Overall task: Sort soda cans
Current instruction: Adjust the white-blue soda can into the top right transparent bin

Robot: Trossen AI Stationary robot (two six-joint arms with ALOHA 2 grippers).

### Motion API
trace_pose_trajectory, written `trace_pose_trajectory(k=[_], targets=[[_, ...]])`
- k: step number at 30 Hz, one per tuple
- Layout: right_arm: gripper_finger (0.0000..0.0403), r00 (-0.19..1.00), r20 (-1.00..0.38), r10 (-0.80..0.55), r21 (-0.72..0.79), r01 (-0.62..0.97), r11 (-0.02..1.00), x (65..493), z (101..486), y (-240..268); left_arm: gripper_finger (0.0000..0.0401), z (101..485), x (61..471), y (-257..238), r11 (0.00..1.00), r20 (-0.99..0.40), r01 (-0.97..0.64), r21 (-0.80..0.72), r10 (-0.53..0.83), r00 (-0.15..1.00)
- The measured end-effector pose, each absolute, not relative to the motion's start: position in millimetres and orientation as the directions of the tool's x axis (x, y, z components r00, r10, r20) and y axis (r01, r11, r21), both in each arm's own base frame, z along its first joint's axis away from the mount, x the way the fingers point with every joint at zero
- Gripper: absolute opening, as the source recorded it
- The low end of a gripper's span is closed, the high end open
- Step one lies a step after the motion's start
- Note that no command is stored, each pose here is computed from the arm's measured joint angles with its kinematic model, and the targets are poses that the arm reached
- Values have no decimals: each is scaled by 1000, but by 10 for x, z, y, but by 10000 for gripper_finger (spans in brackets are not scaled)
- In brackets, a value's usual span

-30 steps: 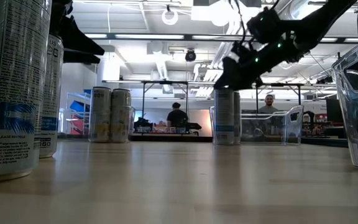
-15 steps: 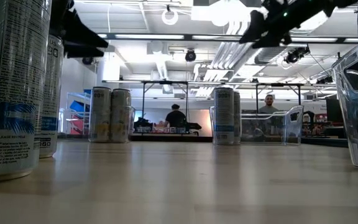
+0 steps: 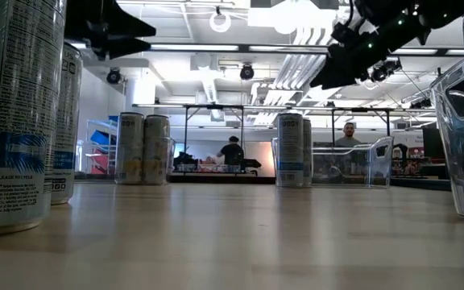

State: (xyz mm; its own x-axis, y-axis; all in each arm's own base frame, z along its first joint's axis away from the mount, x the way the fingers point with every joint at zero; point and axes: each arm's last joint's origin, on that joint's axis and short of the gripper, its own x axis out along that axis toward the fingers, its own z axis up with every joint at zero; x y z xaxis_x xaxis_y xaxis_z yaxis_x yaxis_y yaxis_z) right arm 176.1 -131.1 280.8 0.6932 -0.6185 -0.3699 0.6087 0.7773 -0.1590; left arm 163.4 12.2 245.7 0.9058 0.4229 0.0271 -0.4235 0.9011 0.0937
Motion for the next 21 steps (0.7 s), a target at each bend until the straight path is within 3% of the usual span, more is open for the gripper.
trace_pose_trajectory(k=[3, 9, 14, 21], targets=[[323, 683, -377, -626, -161, 618, 770, 1782, 2779, -1335, 330, 2450, 1641, 179, 893, 24, -448, 49, 447, 894], [323, 781, -386, -491, -74, 504, 861, 1886, 2710, -1370, 330, 2387, 1691, 270, 869, -14, -494, -37, 494, 870], [323, 631, -296, -717, -230, 681, 695, 1907, 2816, -1465, 330, 2329, 1787, 305, 876, -27, -482, -32, 481, 876], [323, 725, -352, -592, -163, 575, 802, 1927, 2936, -1533, 330, 2225, 1908, 359, 877, -61, -476, 65, 479, 876]])
